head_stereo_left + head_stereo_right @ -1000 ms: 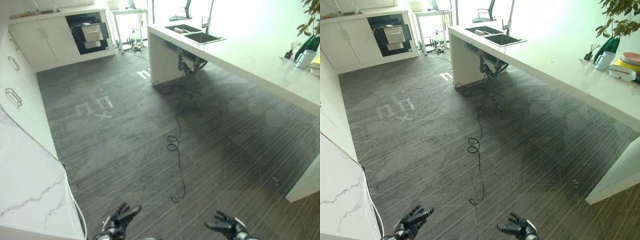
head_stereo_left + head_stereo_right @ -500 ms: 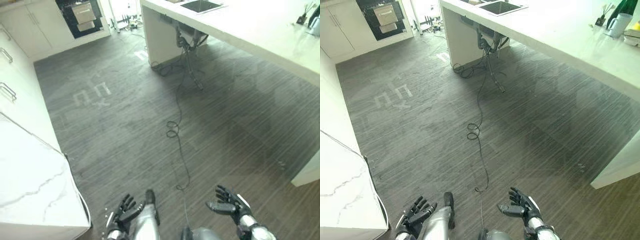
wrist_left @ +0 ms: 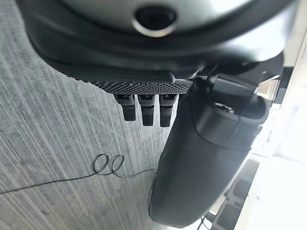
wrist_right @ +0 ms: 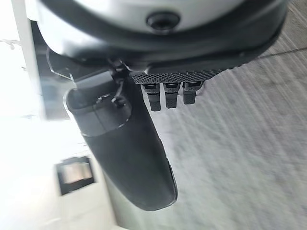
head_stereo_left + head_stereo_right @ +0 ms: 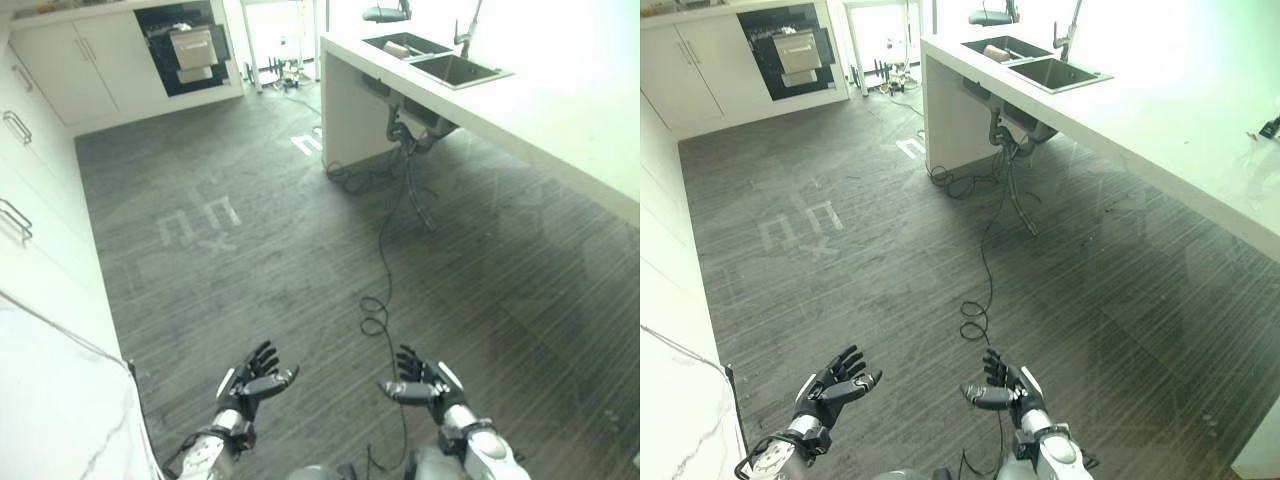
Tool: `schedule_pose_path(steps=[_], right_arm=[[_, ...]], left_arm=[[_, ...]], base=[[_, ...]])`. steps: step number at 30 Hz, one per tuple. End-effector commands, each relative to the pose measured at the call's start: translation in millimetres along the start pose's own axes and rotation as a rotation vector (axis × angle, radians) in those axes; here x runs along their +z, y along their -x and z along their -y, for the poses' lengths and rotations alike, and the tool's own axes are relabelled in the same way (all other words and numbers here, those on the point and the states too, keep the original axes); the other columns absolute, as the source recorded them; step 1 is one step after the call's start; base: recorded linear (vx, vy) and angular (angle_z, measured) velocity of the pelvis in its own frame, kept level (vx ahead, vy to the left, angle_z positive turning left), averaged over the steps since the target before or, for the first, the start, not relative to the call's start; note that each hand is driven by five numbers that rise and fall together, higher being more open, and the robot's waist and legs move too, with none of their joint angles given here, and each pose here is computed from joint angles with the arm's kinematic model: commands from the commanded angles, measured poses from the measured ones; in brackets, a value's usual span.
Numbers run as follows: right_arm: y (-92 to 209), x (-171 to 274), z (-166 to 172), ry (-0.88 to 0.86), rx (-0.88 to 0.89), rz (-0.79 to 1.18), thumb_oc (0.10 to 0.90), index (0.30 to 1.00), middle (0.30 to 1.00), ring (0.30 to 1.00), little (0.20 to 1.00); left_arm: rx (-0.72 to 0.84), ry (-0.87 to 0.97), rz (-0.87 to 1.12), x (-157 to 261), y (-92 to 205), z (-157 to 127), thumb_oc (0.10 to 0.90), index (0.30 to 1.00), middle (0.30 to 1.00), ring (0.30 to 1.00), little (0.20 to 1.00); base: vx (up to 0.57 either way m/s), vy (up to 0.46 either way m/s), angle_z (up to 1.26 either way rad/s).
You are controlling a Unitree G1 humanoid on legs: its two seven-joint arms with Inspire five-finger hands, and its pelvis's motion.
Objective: Place the dishes in the dishwasher.
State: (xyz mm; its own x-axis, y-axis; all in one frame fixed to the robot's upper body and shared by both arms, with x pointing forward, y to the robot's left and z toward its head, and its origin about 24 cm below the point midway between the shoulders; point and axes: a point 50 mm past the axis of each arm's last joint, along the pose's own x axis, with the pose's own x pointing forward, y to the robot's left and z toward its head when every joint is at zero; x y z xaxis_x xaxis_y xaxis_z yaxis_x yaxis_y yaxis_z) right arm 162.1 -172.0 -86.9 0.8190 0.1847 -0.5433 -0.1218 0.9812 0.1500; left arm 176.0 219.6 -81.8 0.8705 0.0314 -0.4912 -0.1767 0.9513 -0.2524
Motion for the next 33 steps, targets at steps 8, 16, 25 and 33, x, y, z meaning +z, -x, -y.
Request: schedule_pose_path(steps=[8,16,25,33], right_arm=[[9.7,24.0,24.2,0.044,-0.036,0.114,0.8,0.9,0.9,0.9,0.9],[6.9,48.7,35.6,0.084,-0.053,0.173,0.8,0.9,0.9,0.9,0.9],[13.9,52.1,46.3,0.141,-0.062,0.197,0.8,0.9,0.9,0.9,0.9],[24.5,44.6,43.7,0.18,-0.018,0.186,0.8,0.9,0.9,0.9,0.9]], left_arm=[[-0.045,-0.082,0.082,12.5,12.9,-6.6,0.8,0.9,0.9,0.9,0.9],[-0.095,-0.032,0.145,28.4,8.3,11.0,0.8,0.9,0.9,0.9,0.9],[-0.118,0.053,0.205,31.9,14.6,12.5,0.8,0.9,0.9,0.9,0.9],[-0.102,0.058,0.234,27.0,25.6,9.4,0.8,0.9,0.9,0.9,0.9]], base=[[0.38,-0.248,0.39],[0.35,-0.293,-0.12],[0.2,-0.097,-0.17],[0.34,0.154,-0.27]])
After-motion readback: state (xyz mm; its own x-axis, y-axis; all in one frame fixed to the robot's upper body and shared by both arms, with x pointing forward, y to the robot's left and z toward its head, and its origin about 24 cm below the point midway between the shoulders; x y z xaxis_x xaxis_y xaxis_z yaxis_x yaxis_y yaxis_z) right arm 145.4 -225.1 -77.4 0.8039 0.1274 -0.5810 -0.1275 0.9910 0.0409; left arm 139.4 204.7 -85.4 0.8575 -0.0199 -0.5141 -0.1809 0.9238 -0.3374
